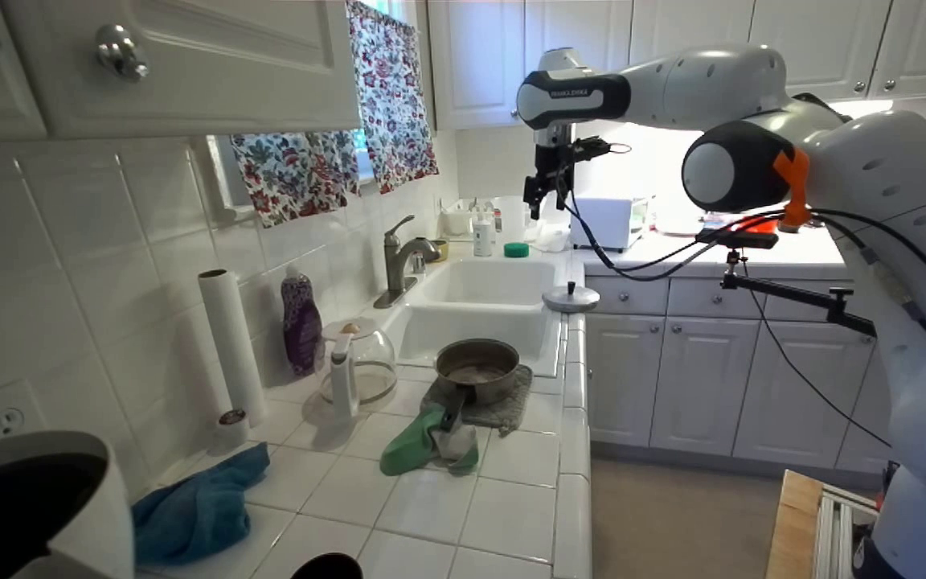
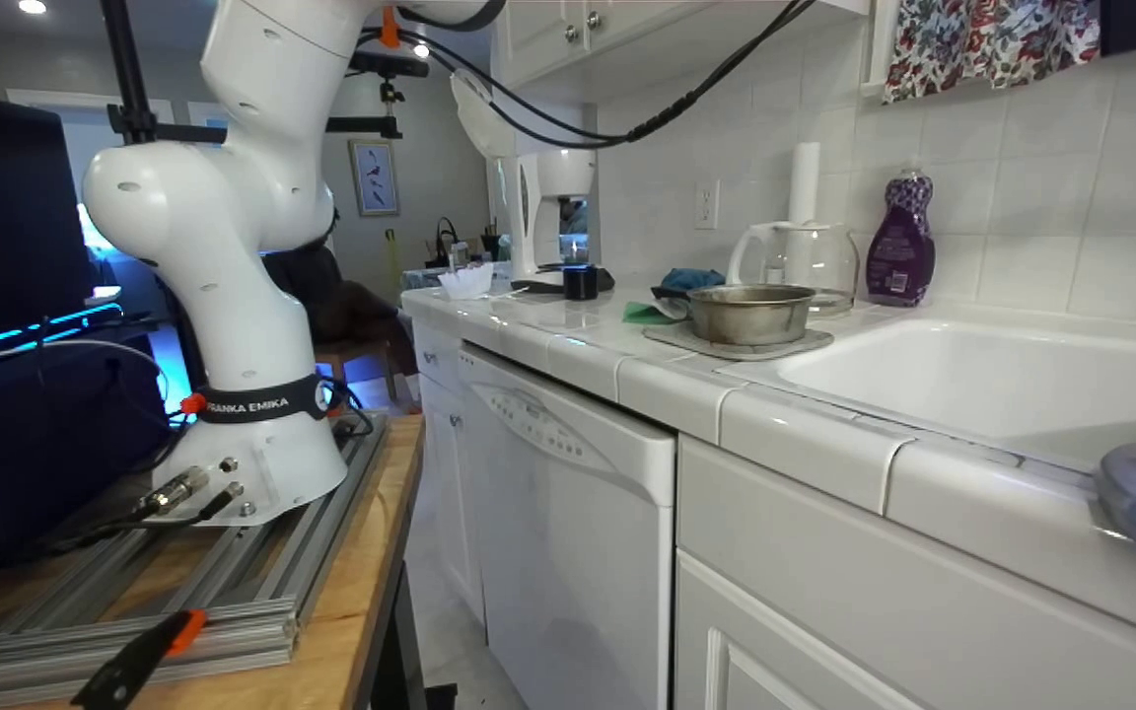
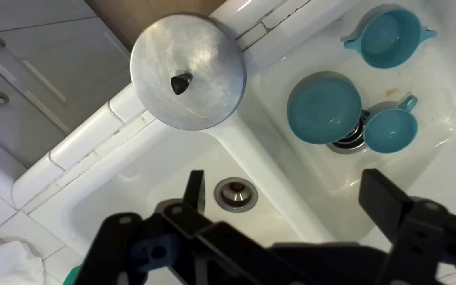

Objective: Pick up the lid from the pot and put it on the counter

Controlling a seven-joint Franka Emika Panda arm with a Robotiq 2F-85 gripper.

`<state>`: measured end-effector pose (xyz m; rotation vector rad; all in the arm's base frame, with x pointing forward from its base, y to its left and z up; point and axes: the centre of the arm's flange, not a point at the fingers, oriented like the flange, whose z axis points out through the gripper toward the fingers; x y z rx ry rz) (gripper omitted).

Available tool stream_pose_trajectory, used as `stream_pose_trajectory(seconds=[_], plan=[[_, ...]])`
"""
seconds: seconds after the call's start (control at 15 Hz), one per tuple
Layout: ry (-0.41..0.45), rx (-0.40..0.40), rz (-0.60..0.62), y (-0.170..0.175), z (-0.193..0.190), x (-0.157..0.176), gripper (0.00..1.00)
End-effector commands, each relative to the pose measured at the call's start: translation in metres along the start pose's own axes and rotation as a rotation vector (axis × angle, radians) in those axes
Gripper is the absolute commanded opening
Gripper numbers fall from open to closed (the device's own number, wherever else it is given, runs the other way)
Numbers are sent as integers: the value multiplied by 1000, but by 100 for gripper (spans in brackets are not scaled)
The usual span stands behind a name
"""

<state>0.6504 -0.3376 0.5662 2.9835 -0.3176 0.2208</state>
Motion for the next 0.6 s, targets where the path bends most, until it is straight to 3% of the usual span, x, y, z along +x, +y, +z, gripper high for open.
stream_pose_trajectory(seconds=[0.0, 0.53], plan=[[-5, 2, 0, 1, 1, -1, 100], [-11, 3, -2, 3, 4, -2, 100]])
